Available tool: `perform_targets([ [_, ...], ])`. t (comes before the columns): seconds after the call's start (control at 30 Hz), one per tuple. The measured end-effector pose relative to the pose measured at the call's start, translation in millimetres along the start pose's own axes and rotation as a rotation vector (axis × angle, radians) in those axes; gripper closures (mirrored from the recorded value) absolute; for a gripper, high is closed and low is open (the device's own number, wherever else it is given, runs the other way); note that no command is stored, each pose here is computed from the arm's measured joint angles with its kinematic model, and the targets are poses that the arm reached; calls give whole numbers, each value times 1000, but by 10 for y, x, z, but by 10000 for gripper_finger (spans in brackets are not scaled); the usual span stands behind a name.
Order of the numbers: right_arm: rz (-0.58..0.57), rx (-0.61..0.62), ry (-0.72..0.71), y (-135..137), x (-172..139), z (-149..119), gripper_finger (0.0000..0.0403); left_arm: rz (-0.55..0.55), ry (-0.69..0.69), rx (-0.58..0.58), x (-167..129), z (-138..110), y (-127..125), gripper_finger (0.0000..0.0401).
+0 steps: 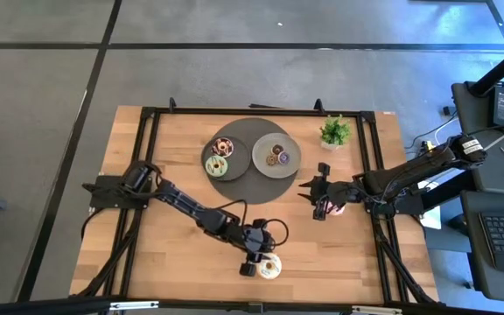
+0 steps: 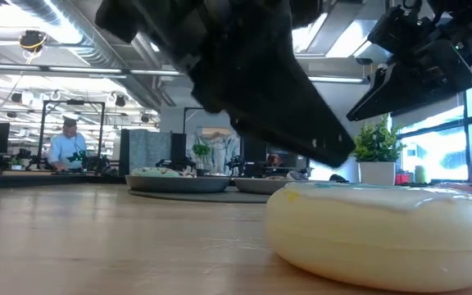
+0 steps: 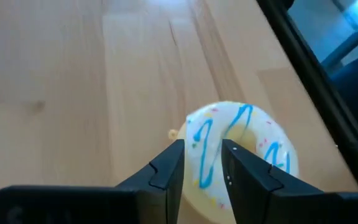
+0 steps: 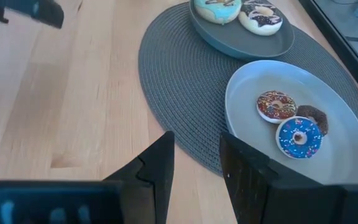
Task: Pick & Place donuts
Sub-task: Put the big white doughnut on the dark gray plate
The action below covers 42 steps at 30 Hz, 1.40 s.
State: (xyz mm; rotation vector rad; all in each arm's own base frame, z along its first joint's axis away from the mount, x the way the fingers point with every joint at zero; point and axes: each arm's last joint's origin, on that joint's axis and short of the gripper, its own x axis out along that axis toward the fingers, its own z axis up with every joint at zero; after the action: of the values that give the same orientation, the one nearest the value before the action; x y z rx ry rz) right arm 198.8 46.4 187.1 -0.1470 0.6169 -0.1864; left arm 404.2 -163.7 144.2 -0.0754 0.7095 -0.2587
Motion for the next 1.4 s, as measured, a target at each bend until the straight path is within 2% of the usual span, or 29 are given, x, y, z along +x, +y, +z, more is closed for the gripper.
perform_targets([
  [0.43, 0, -1, 2, 0, 1, -3, 272, 9, 33, -39, 163, -158, -13, 305],
  [0.57, 0, -4, 7, 0, 1, -7, 272, -5, 39, -39, 157, -156, -17, 331],
  [0.73, 0, -6, 7, 0, 1, -8, 272, -64, 52, -46, 109, -115, -2, 389],
  [0.9, -1, -9, 8, 0, 1, -8, 272, -108, 54, -59, 27, -38, 47, 395],
  [1.03, -1, -9, 9, -1, 1, -9, 272, -117, 64, -96, -218, 142, 192, 396],
  [1.17, -1, -11, 13, -1, 0, -14, 272, -58, 101, -98, -623, 325, 406, 396],
  [1.3, -3, -15, 17, -2, 2, -18, 272, 109, 100, -89, -1102, 467, 695, 397],
  [1.4, -8, -34, 17, -6, 3, -17, 272, 237, 59, -117, -1383, 454, 959, 397],
])
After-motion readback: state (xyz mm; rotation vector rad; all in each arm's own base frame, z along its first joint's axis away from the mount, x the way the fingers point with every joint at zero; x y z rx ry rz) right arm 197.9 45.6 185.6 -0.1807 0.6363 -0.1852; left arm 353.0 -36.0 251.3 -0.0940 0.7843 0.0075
